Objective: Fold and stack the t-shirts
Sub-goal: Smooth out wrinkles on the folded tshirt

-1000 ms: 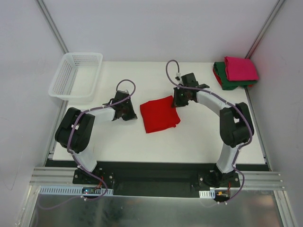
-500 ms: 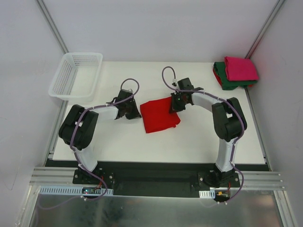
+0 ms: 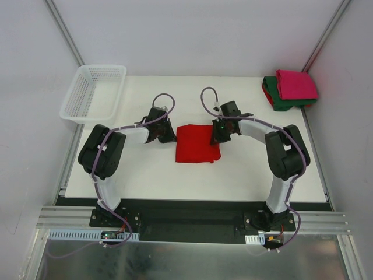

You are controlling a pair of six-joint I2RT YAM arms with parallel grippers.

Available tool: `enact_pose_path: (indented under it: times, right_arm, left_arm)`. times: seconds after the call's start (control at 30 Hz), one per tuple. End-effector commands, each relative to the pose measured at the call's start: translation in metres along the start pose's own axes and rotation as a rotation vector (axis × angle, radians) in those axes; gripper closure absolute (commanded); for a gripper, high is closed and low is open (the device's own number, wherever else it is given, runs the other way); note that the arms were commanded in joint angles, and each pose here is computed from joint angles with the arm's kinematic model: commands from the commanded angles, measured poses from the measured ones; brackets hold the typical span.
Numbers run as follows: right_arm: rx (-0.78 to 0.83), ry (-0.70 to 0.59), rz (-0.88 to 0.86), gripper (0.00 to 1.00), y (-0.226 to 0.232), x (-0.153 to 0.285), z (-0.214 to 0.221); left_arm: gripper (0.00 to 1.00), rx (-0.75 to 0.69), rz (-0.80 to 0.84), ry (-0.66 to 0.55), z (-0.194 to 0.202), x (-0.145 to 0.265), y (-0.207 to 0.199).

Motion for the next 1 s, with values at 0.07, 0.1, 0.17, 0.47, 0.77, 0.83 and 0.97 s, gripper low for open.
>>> enact_pose_path:
  times: [0.07, 0.1, 0.17, 0.47, 0.77, 0.83, 0.97]
  right_arm:
    - [0.038, -0.116, 0.064, 0.97, 0.008, 0.045, -0.02]
    - [0.04, -0.132, 0.085, 0.88, 0.007, 0.052, -0.023]
    - [0.042, -0.166, 0.102, 0.77, 0.007, 0.069, -0.031]
    - [-0.106, -0.195, 0.094, 0.44, -0.01, 0.089, -0.008]
    - [-0.303, -0.267, -0.127, 0.42, -0.032, 0.081, 0.028]
    - [-0.325, -0.318, -0.212, 0.42, -0.036, 0.084, 0.028]
    - [-0.437, -0.384, -0.348, 0.41, -0.047, 0.086, 0.028]
  left_arm:
    - [1.0, -0.008, -0.068, 0.043, 0.019, 0.004, 0.02]
    - [1.0, -0.011, -0.064, 0.03, 0.018, 0.009, 0.019]
    - [1.0, -0.012, -0.078, 0.031, 0.025, 0.015, 0.027]
    - [1.0, -0.057, -0.045, -0.085, 0.024, 0.067, 0.024]
    - [0.83, -0.101, 0.12, -0.17, 0.009, 0.111, -0.016]
    - [0.79, -0.094, 0.136, -0.176, 0.005, 0.116, -0.017]
    - [0.72, -0.068, 0.159, -0.181, -0.001, 0.122, -0.016]
Point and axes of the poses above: each gripper's point midway between its finger pads, its own x axis back along the fingers, its own y axis along the line the jaws close on, z = x × y, the point moved 4 cm from there along x, back along the fingers, and after that the axes turned 13 degrees about x, right-handed, at the moved point
